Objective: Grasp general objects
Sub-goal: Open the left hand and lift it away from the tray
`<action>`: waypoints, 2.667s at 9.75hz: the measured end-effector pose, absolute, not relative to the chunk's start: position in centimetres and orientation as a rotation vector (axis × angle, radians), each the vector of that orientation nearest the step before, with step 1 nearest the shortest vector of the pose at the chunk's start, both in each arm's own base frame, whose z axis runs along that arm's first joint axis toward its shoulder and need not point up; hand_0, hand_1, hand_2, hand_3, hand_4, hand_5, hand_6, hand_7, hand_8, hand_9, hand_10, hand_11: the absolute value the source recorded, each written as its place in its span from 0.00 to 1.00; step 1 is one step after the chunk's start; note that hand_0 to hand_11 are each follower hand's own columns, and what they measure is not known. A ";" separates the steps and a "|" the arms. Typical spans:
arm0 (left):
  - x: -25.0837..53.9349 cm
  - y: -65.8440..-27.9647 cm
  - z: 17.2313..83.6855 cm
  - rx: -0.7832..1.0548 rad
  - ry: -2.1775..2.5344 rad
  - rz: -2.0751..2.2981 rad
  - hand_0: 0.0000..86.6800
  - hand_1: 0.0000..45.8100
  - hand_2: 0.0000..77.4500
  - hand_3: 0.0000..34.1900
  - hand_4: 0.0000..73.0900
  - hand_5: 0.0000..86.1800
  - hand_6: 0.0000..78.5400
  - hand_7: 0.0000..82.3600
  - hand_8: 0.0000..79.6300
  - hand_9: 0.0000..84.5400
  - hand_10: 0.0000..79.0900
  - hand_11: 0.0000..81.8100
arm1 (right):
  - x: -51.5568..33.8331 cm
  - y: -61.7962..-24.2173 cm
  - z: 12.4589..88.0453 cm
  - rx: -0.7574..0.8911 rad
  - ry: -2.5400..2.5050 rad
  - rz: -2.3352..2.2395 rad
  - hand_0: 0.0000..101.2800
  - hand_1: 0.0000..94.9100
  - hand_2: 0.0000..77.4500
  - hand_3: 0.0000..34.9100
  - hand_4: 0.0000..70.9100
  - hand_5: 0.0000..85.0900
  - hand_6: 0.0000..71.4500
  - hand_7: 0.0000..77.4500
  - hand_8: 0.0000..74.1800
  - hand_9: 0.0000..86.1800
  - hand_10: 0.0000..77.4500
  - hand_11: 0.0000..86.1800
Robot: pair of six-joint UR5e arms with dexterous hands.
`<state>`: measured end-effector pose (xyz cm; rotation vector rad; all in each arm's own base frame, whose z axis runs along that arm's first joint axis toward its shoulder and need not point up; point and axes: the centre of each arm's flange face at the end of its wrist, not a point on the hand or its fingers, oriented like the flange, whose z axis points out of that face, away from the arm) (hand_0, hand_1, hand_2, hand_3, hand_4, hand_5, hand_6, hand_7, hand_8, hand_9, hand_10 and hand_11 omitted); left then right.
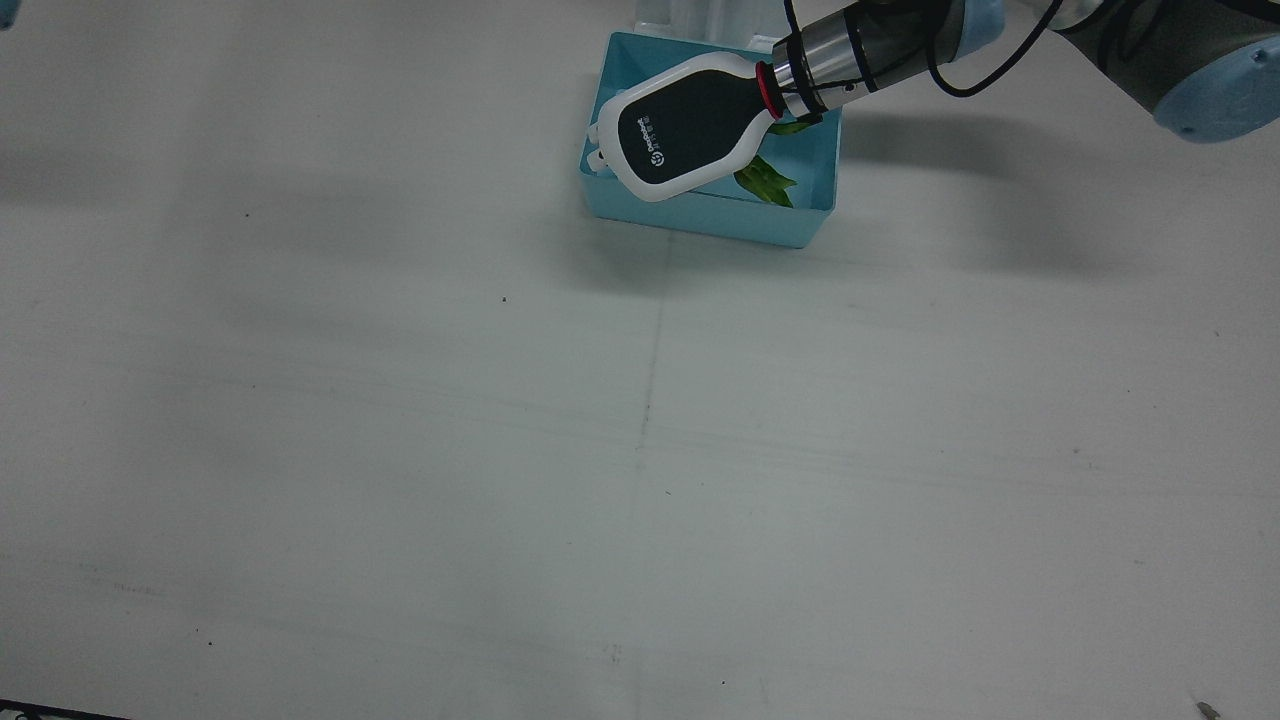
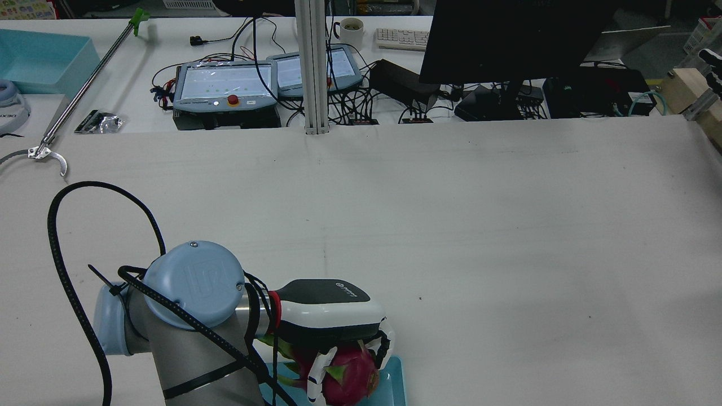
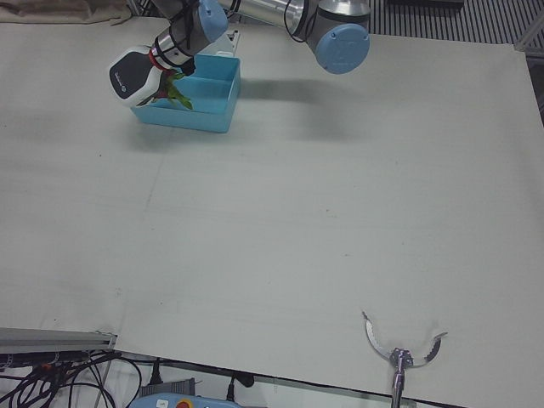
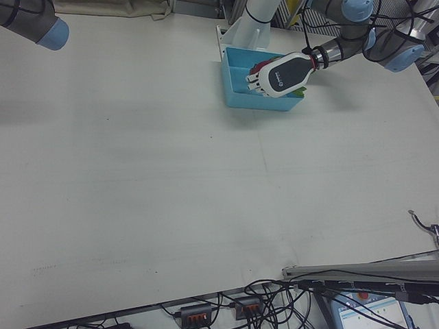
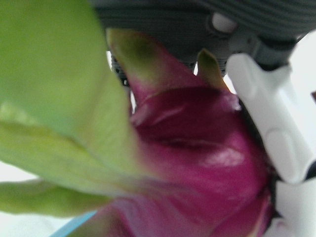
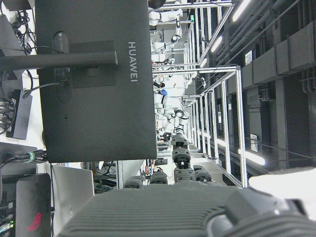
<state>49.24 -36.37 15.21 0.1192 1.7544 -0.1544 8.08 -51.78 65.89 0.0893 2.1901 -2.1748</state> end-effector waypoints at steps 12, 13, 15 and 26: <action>44.2 -38.1 14.7 0.035 1.702 -0.064 0.59 0.08 0.13 0.00 0.00 0.03 0.01 0.03 0.01 0.00 0.01 0.01 | 8.1 -51.8 65.9 0.089 2.191 -2.174 0.00 0.07 0.02 0.00 0.00 0.00 0.00 0.00 0.00 0.01 0.00 0.01; 41.5 -40.3 14.6 0.059 1.700 -0.081 0.59 0.08 0.11 0.00 0.00 0.03 0.00 0.01 0.01 0.00 0.00 0.01 | 8.1 -51.8 65.9 0.089 2.191 -2.174 0.00 0.07 0.02 0.00 0.00 0.00 0.00 0.00 0.00 0.01 0.00 0.01; 35.4 -45.6 14.1 0.134 1.739 -0.149 0.59 0.06 0.11 0.00 0.00 0.03 0.00 0.01 0.01 0.00 0.00 0.00 | 8.1 -51.8 65.9 0.089 2.191 -2.174 0.00 0.06 0.02 0.00 0.00 0.00 0.00 0.00 0.00 0.01 0.00 0.01; 24.6 -61.4 28.8 0.521 2.177 -0.869 0.55 0.04 0.15 0.00 0.35 0.03 0.18 0.39 0.14 0.03 0.14 0.23 | 8.1 -51.8 65.9 0.089 2.190 -2.175 0.00 0.06 0.02 0.00 0.00 0.00 0.00 0.00 0.00 0.01 0.00 0.01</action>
